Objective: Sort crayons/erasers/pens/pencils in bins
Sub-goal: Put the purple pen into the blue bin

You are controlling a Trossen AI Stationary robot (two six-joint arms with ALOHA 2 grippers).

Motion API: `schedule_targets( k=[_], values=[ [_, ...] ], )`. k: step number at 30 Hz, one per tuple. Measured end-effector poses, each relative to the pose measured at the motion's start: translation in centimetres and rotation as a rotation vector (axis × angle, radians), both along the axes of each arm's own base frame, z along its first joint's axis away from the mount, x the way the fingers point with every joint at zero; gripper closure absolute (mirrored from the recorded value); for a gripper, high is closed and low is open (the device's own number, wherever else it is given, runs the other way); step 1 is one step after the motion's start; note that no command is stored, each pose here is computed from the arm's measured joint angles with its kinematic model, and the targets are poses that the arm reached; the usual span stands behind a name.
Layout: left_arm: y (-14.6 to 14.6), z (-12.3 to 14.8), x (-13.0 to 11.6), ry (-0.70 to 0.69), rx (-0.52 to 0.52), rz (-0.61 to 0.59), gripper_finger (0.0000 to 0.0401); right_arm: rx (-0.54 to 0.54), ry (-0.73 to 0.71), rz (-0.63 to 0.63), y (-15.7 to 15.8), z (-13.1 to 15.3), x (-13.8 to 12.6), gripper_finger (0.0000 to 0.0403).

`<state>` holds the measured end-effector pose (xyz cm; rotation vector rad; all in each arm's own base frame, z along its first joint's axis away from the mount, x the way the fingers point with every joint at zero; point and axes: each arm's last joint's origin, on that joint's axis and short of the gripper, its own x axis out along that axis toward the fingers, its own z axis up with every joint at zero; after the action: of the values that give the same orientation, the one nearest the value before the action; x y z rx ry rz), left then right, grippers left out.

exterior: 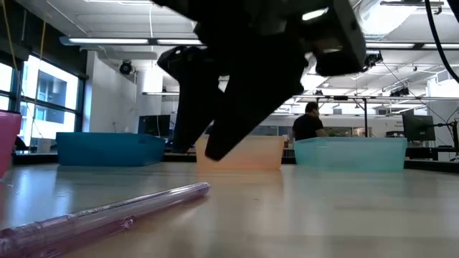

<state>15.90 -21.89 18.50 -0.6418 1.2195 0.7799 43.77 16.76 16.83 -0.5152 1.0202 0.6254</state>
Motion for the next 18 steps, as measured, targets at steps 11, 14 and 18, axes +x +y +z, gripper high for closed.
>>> schedule_targets(
  k=[11, 14, 18],
  values=[
    [0.0, 0.0, 0.0, -0.003, 0.000, 0.006, 0.0300, -0.029, -0.008, 0.008, 0.1, -1.2, 0.4, 0.0213],
    [0.0, 0.0, 0.0, -0.003, 0.000, 0.007, 0.0299, 0.024, -0.033, 0.029, 0.3, -1.0, 0.7, 0.0213],
    [0.0, 0.0, 0.0, -0.003, 0.001, 0.007, 0.0299, 0.043, -0.027, 0.047, 0.5, -1.5, 0.8, 0.0213]
  ],
)
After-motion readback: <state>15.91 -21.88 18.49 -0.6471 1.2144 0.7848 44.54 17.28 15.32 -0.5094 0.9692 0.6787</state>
